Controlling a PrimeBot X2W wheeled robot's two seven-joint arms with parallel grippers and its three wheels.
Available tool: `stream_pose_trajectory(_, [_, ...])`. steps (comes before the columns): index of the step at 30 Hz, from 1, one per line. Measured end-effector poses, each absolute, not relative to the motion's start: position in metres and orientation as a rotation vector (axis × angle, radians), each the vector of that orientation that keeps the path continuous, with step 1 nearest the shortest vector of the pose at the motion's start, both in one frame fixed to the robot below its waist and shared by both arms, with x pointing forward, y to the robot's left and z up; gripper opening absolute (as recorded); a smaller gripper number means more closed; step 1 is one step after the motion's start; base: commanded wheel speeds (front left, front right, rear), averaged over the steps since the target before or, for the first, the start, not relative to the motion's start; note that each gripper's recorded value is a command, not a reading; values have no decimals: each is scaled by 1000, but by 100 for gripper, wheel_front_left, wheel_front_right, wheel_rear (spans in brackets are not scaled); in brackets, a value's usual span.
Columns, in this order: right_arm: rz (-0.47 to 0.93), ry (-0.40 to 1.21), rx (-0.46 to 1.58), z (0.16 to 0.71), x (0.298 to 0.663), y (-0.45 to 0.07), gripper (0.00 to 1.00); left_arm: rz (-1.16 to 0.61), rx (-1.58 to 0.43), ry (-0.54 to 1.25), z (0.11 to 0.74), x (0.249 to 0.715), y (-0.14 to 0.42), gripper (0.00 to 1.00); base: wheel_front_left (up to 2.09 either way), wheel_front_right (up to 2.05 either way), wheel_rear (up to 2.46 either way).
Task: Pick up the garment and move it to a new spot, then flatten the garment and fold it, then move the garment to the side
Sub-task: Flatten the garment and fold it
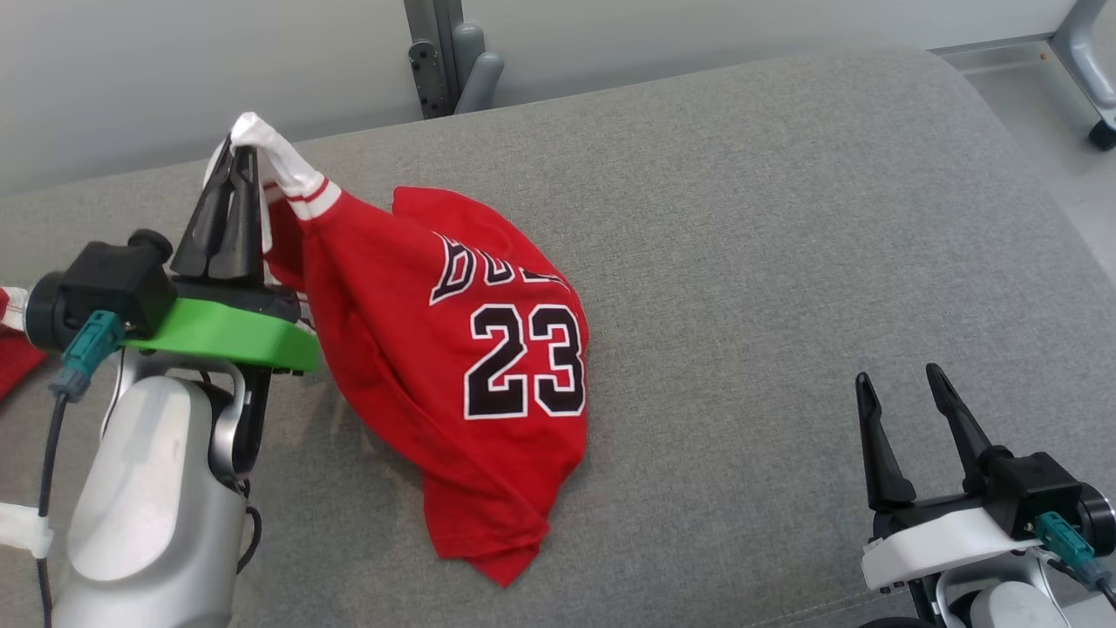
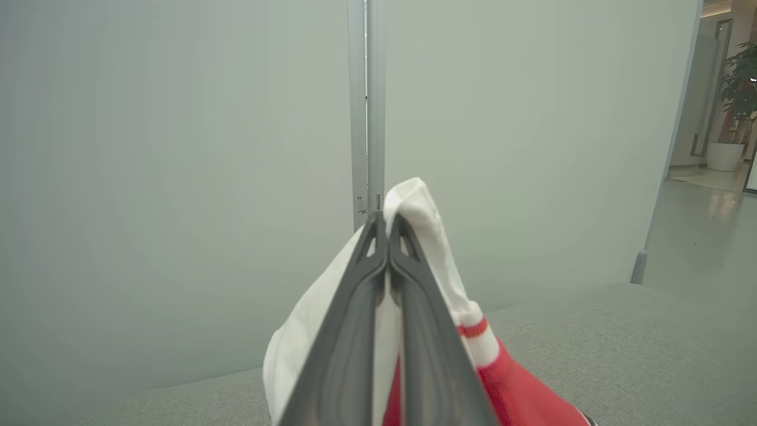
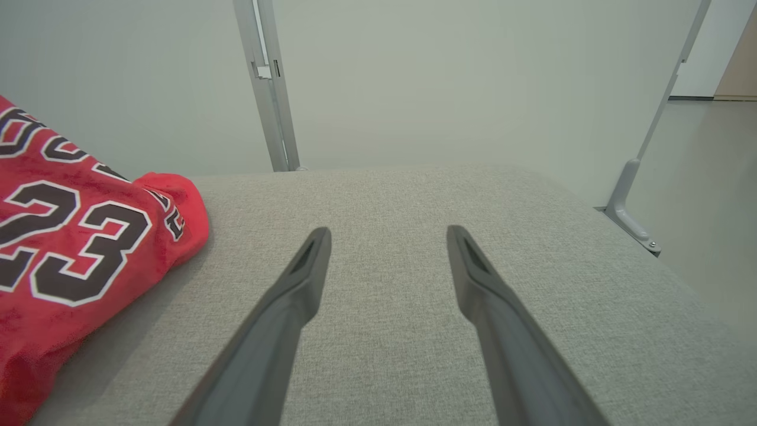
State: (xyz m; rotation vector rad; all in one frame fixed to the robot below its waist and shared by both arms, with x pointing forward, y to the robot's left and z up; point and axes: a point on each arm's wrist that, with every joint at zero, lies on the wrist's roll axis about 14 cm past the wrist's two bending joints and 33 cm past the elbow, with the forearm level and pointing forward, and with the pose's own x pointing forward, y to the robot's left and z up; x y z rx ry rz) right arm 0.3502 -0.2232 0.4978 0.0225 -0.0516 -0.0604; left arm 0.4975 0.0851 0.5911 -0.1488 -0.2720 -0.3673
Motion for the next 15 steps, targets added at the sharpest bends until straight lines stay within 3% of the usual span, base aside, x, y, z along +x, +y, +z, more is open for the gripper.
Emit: stream_pose_trajectory(15, [-57,-69,16,504,344,-225,100,-403,-46,-589,714,504,84,0,0,0,0])
